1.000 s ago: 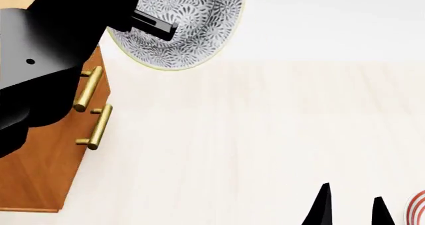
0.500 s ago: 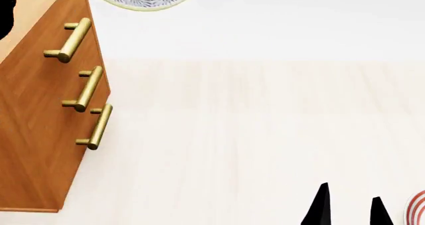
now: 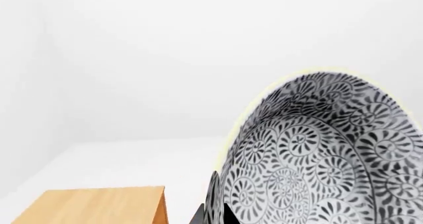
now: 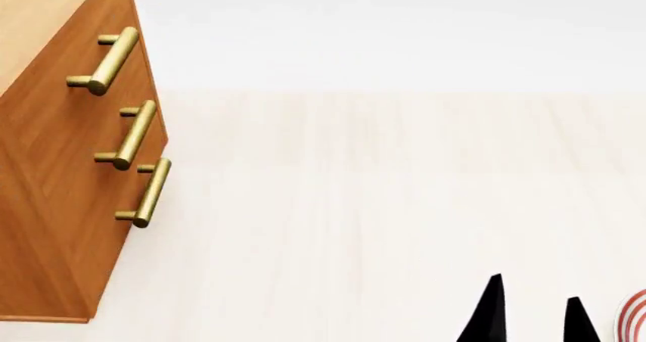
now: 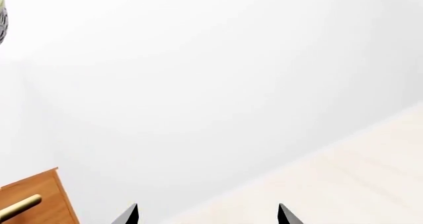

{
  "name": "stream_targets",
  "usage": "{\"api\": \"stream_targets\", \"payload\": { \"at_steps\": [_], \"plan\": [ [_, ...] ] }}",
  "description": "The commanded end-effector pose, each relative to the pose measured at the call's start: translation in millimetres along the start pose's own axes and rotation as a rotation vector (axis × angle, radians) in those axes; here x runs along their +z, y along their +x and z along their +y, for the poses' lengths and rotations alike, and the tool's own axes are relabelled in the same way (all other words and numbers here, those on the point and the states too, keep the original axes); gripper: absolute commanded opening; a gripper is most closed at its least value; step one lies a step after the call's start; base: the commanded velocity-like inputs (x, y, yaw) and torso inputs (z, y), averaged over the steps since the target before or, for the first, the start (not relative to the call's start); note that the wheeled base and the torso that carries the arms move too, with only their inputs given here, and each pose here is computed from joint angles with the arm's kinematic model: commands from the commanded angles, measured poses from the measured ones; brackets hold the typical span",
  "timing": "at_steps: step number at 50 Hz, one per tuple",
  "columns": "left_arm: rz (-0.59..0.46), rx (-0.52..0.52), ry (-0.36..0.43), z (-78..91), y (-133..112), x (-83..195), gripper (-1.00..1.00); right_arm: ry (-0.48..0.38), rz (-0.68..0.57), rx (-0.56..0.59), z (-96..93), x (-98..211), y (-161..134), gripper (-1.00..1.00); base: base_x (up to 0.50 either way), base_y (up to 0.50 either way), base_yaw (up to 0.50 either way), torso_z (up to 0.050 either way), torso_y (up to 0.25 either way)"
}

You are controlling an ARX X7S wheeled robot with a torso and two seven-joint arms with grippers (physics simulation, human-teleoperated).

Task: Put the bowl on top of the cabinet.

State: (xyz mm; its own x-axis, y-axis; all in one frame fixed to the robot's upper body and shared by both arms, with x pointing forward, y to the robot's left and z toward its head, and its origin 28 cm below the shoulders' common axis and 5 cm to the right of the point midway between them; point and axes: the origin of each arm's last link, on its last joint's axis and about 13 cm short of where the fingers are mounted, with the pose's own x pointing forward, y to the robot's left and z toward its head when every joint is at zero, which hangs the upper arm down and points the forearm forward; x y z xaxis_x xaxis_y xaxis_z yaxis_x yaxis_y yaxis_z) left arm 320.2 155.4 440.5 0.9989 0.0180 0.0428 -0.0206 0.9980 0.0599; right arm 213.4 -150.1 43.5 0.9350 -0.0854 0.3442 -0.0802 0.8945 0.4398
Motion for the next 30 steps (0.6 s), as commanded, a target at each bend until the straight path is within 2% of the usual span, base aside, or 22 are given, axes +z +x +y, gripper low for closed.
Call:
{"api": "stream_targets", "payload": {
  "at_steps": [1,10,11,13,15,22,30],
  "plan": [
    [0.005,0.018,-0.093,10.4,24,8,-1.0,-0.014,0.024,-0.014,-0.9,-7,7,1.0,0.0,0.0,0.0,0.0,0.0],
    [0.02,0.063,-0.143,24.5,45,9,-1.0,-0.022,0.06,-0.028,-3.4,-14,17,1.0,0.0,0.0,0.0,0.0,0.0],
    [0.019,0.07,-0.171,27.2,49,7,-1.0,-0.027,0.063,-0.033,-3.5,-15,17,1.0,0.0,0.0,0.0,0.0,0.0],
    [0.008,0.147,-0.152,30.1,54,5,-1.0,-0.029,0.066,-0.034,-3.6,-16,18,1.0,0.0,0.0,0.0,0.0,0.0],
    [0.02,0.151,-0.216,35.7,60,1,-1.0,-0.032,0.073,-0.039,-4.1,-17,20,1.0,0.0,0.0,0.0,0.0,0.0],
    [0.057,0.197,-0.294,45.5,75,-6,-1.0,-0.041,0.089,-0.063,-6.8,-22,27,1.0,0.0,0.0,0.0,0.0,0.001],
    [0.084,0.339,-0.379,52.4,82,-20,-1.0,-0.045,0.103,-0.072,-8.0,-25,31,1.0,0.0,0.0,0.0,0.0,0.0]
  ]
}}
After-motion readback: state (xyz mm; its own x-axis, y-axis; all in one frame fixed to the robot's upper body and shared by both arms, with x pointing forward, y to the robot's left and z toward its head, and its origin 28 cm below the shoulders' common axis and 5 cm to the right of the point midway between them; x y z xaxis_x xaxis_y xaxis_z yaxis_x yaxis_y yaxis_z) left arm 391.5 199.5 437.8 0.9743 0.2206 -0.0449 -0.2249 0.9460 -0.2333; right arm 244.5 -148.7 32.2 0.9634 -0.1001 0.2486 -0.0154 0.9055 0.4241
